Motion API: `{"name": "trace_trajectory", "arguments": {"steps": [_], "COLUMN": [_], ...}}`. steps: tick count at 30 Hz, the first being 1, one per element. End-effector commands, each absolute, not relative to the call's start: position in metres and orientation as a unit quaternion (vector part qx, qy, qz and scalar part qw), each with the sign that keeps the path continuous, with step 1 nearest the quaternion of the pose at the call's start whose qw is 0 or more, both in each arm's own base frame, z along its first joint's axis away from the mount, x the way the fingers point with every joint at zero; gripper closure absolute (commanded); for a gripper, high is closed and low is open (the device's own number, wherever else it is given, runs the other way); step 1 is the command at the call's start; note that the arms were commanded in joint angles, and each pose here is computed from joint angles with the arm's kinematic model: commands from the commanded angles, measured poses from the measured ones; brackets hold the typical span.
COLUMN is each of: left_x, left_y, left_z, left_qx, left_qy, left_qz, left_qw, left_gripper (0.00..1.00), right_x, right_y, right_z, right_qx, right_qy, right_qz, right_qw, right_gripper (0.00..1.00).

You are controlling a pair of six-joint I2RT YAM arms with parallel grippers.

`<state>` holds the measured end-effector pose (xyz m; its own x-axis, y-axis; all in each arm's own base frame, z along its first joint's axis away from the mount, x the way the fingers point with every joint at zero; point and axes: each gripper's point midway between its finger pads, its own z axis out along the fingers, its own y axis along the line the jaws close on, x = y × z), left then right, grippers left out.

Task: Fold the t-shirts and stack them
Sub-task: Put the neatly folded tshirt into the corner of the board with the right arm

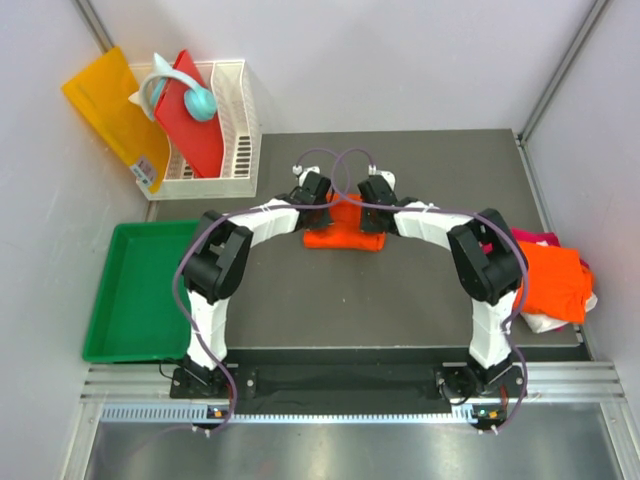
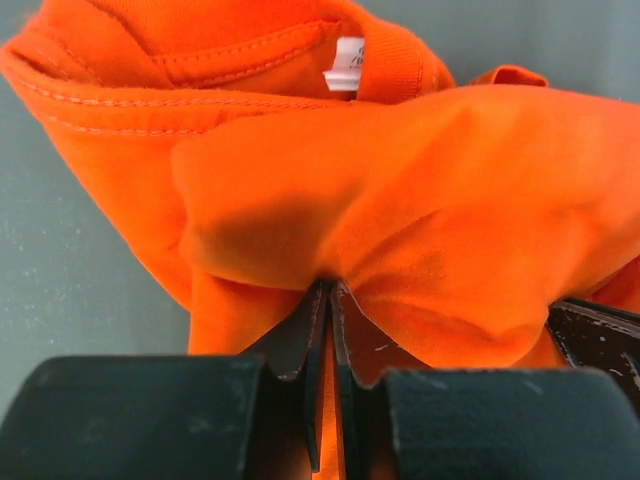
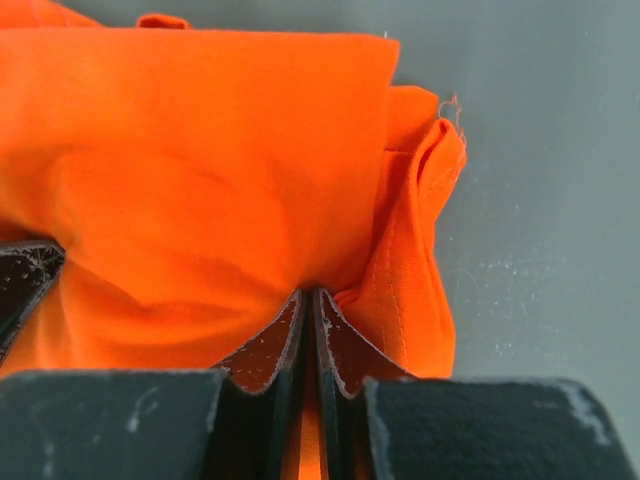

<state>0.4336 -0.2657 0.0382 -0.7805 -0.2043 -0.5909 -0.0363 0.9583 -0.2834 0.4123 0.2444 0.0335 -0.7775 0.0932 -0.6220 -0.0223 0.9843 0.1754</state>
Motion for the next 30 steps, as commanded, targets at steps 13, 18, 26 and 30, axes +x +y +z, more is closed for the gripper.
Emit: {"name": "trace_trajectory", "arguments": {"steps": [13, 18, 26, 30], "left_x": [0.298, 0.254, 0.22, 0.244], "left_y": [-0.249, -0.25, -0.264, -0.263], "left_z": [0.006, 0.011, 0.016, 0.059], "left_qx": [-0.052, -0.046, -0.021, -0.029], "left_qy": [0.962, 0.963, 0.964, 0.947], "left_qz": [-0.108, -0.104, -0.097, -0.084], "left_qw": [0.245, 0.244, 0.245, 0.309], "left_gripper": [0.92, 0.92, 0.92, 0.9], "right_x": [0.282, 0.253, 0.245, 0.269], "right_y": [0.217, 0.207, 0.193, 0.195], "right_z": [-0.003, 0.005, 0.014, 0.053], "right_qx": [0.008, 0.011, 0.014, 0.007], "right_qy": [0.959, 0.958, 0.955, 0.939], "right_qz": [0.069, 0.074, 0.062, 0.055], "right_qw": [0.274, 0.277, 0.289, 0.34], "right_gripper": [0.94, 0.94, 0.91, 0.76]}}
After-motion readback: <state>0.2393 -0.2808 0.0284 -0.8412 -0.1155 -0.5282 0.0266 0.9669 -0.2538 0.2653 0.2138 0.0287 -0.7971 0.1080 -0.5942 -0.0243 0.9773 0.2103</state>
